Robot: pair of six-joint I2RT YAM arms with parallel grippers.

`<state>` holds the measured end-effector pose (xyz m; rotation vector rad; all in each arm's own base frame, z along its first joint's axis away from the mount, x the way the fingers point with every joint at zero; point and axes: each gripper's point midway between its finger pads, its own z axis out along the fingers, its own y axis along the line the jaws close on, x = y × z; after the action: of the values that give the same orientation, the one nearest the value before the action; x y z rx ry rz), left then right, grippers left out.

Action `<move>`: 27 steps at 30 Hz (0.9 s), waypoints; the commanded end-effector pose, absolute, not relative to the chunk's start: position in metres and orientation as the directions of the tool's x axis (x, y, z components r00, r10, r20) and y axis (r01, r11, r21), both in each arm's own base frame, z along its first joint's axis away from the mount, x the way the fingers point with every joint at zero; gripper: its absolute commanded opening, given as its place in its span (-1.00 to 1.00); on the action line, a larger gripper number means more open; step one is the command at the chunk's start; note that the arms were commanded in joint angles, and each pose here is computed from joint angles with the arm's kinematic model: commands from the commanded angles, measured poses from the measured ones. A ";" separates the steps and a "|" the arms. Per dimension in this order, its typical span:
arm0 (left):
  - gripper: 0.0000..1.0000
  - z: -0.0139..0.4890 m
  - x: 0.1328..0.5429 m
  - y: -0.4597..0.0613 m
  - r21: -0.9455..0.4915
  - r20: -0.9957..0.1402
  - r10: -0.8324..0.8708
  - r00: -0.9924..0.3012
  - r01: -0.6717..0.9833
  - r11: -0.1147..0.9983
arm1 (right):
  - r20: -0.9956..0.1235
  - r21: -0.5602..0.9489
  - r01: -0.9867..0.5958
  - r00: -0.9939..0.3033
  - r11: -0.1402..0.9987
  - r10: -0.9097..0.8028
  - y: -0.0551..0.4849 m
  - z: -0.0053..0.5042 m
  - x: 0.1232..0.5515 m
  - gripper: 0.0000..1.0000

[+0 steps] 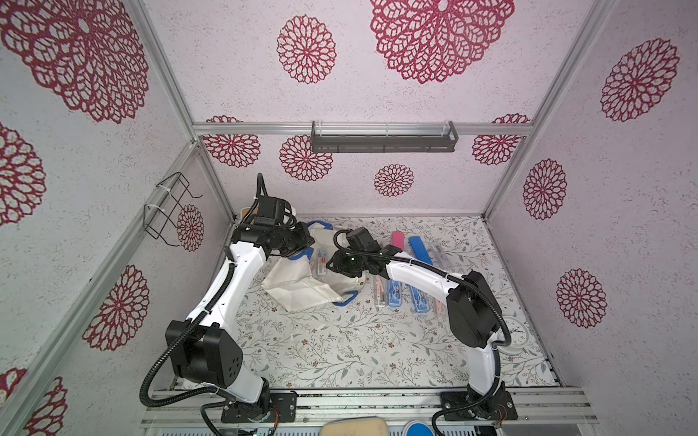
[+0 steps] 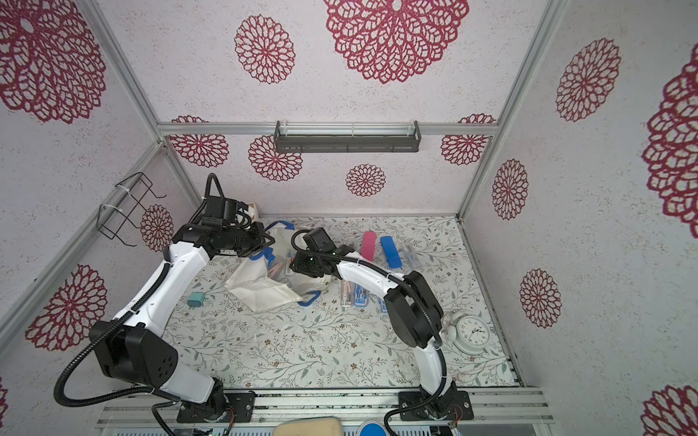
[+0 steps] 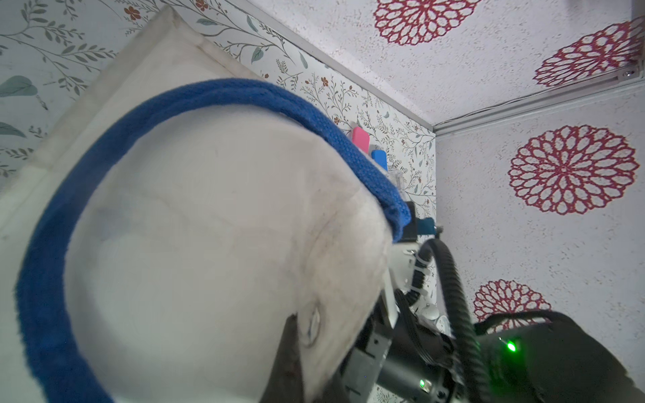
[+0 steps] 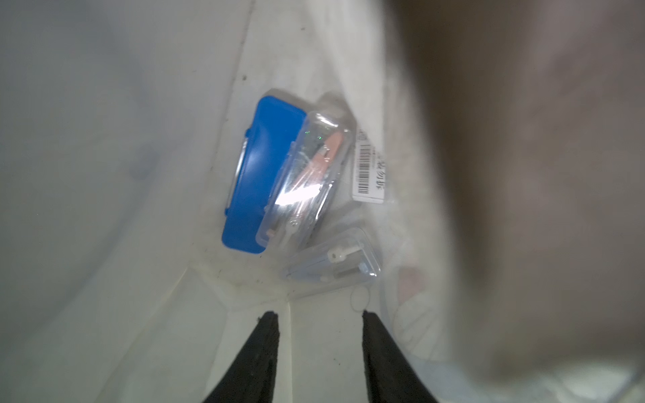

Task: Take out the compass set from the canvas bag
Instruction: Adjust the canvas bag at the center of the board.

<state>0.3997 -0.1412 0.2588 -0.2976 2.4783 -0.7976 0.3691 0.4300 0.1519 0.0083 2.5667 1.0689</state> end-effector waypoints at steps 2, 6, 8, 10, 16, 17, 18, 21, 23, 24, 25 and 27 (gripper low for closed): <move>-1.00 0.280 0.392 -0.151 -0.614 -0.426 -0.338 -0.839 -0.007 0.789 | -0.299 0.692 -0.036 -0.923 0.721 0.241 0.412 0.143 0.368 -0.06; -1.00 0.278 0.392 -0.148 -0.600 -0.431 -0.336 -0.838 -0.012 0.800 | -0.401 0.695 -0.092 -0.873 0.713 0.279 0.380 0.178 0.372 0.02; -1.00 0.277 0.393 -0.147 -0.597 -0.434 -0.336 -0.836 -0.012 0.802 | -0.467 0.674 -0.139 -0.842 0.725 0.272 0.368 0.196 0.371 0.02; -1.00 0.276 0.394 -0.147 -0.598 -0.434 -0.336 -0.836 -0.012 0.801 | -0.508 0.666 -0.190 -0.824 0.722 0.252 0.363 0.210 0.365 -0.08; -1.00 0.280 0.402 -0.151 -0.608 -0.443 -0.338 -0.830 0.001 0.794 | -0.453 0.706 -0.238 -0.875 0.667 0.168 0.394 0.198 0.355 -0.45; -1.00 0.281 0.403 -0.151 -0.609 -0.443 -0.338 -0.831 0.002 0.794 | -0.431 0.710 -0.232 -0.890 0.665 0.150 0.402 0.191 0.355 -0.48; -1.00 0.282 0.404 -0.151 -0.609 -0.445 -0.338 -0.829 0.004 0.793 | -0.403 0.717 -0.230 -0.907 0.658 0.122 0.412 0.182 0.355 -0.53; -1.00 0.285 0.408 -0.151 -0.608 -0.448 -0.340 -0.827 0.002 0.794 | -0.329 0.734 -0.244 -0.944 0.634 0.017 0.443 0.161 0.345 -0.63; -1.00 0.286 0.411 -0.151 -0.605 -0.453 -0.344 -0.823 0.000 0.796 | -0.337 0.702 -0.302 -0.939 0.645 -0.073 0.460 0.155 0.331 -0.64; -1.00 0.288 0.414 -0.151 -0.605 -0.456 -0.346 -0.820 0.001 0.796 | -0.352 0.677 -0.346 -0.927 0.650 -0.127 0.467 0.153 0.322 -0.64; -1.00 0.290 0.415 -0.151 -0.605 -0.460 -0.347 -0.817 0.002 0.797 | -0.358 0.653 -0.379 -0.917 0.656 -0.175 0.473 0.148 0.313 -0.64; -1.00 0.291 0.419 -0.152 -0.607 -0.463 -0.349 -0.815 0.004 0.795 | -0.352 0.648 -0.412 -0.908 0.640 -0.227 0.483 0.141 0.298 -0.64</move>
<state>0.4096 -0.1431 0.2660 -0.2995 2.4833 -0.7687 0.3359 0.4651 0.1157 -0.2898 2.6378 1.0825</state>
